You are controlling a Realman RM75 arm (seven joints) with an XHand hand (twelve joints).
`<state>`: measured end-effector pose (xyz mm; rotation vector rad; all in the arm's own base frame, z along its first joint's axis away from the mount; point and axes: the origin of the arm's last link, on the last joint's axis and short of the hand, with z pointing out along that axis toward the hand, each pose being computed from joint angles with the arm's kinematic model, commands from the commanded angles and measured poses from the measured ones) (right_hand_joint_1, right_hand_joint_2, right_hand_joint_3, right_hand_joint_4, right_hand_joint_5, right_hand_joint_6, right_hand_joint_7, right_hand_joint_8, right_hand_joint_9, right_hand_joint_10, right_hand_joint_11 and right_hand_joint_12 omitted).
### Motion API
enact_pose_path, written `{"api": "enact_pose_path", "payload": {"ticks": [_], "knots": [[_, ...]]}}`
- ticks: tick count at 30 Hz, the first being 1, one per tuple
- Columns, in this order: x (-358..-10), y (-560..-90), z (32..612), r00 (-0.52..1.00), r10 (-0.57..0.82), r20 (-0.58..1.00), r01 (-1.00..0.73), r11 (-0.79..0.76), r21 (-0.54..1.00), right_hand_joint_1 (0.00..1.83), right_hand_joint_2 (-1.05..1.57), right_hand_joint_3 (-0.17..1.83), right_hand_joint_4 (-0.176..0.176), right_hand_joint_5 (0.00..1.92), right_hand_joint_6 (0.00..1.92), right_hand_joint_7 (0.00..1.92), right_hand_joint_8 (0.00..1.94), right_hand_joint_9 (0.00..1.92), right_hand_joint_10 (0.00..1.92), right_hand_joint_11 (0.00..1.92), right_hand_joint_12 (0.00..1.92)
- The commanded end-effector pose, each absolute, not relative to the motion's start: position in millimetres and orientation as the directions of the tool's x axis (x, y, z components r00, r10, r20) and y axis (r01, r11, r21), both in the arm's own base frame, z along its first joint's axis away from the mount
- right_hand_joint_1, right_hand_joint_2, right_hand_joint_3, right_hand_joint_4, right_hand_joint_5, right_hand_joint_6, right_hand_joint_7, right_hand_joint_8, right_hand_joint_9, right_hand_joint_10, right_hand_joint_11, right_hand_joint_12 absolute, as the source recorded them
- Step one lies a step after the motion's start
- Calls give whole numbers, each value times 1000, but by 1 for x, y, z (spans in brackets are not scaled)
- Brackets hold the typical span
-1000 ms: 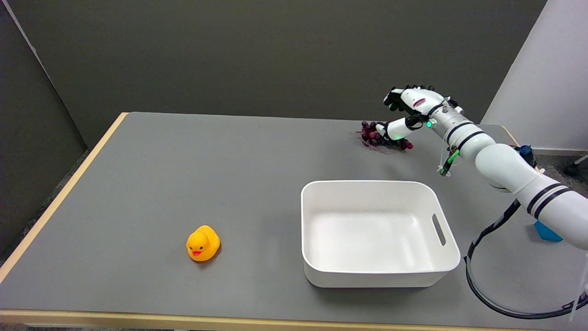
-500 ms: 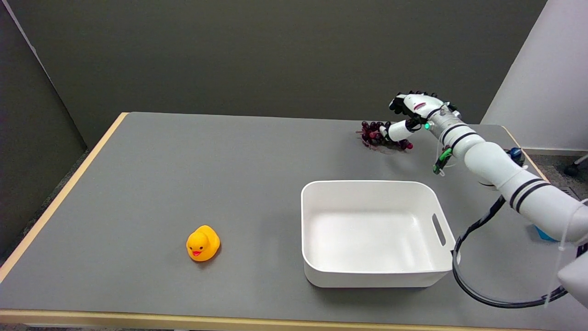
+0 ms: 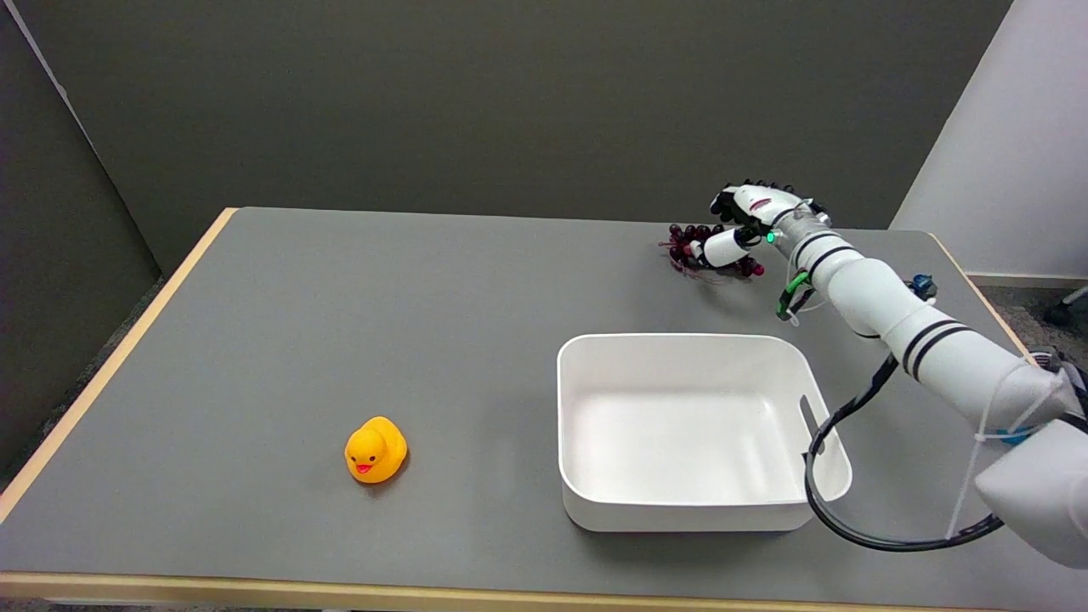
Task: Pick up the grape.
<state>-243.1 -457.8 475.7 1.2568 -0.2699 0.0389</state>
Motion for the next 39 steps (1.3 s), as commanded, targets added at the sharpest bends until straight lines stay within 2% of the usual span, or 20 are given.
{"api": "enact_pose_path", "payload": {"ticks": [1, 16, 23, 26, 31, 32, 34, 35, 37, 38, 39], "knots": [[-262, -476, 464, 946, -159, 283, -211, 360, 908, 640, 596, 899, -70, 301, 574, 427, 551, 283, 969, 89, 1331], [-290, -465, 468, 924, -209, 319, -213, 410, 887, 651, 597, 904, -59, 299, 567, 427, 541, 286, 955, 91, 1327], [-287, -466, 465, 930, -200, 308, -209, 398, 893, 797, 615, 933, -60, 300, 566, 449, 554, 338, 998, 168, 1395], [-285, -466, 465, 932, -195, 304, -209, 396, 894, 880, 716, 931, -52, 352, 673, 538, 634, 443, 1093, 307, 1522], [-281, -466, 464, 938, -181, 297, -209, 389, 897, 898, 814, 897, -31, 392, 1011, 670, 895, 597, 1233, 470, 1658], [-279, -467, 464, 939, -176, 295, -210, 386, 898, 923, 853, 834, -41, 401, 1086, 686, 955, 613, 1250, 490, 1675], [-274, -467, 464, 944, -157, 289, -212, 382, 900, 1102, 1123, 356, -125, 453, 1495, 774, 1295, 668, 1302, 552, 1733], [-268, -468, 464, 949, -142, 282, -212, 376, 902, 1163, 1206, 206, -154, 473, 1623, 807, 1405, 690, 1323, 575, 1758], [-258, -469, 465, 956, -110, 273, -216, 366, 905, 1173, 1207, 185, -165, 487, 1588, 825, 1405, 719, 1332, 571, 1797], [-252, -468, 468, 959, -91, 267, -218, 366, 905, 1181, 1249, 82, -175, 496, 1544, 839, 1415, 765, 1319, 536, 1845], [-246, -468, 468, 962, -70, 264, -223, 359, 906, 1182, 1259, 64, -176, 496, 1530, 839, 1428, 772, 1329, 520, 1878]]}}
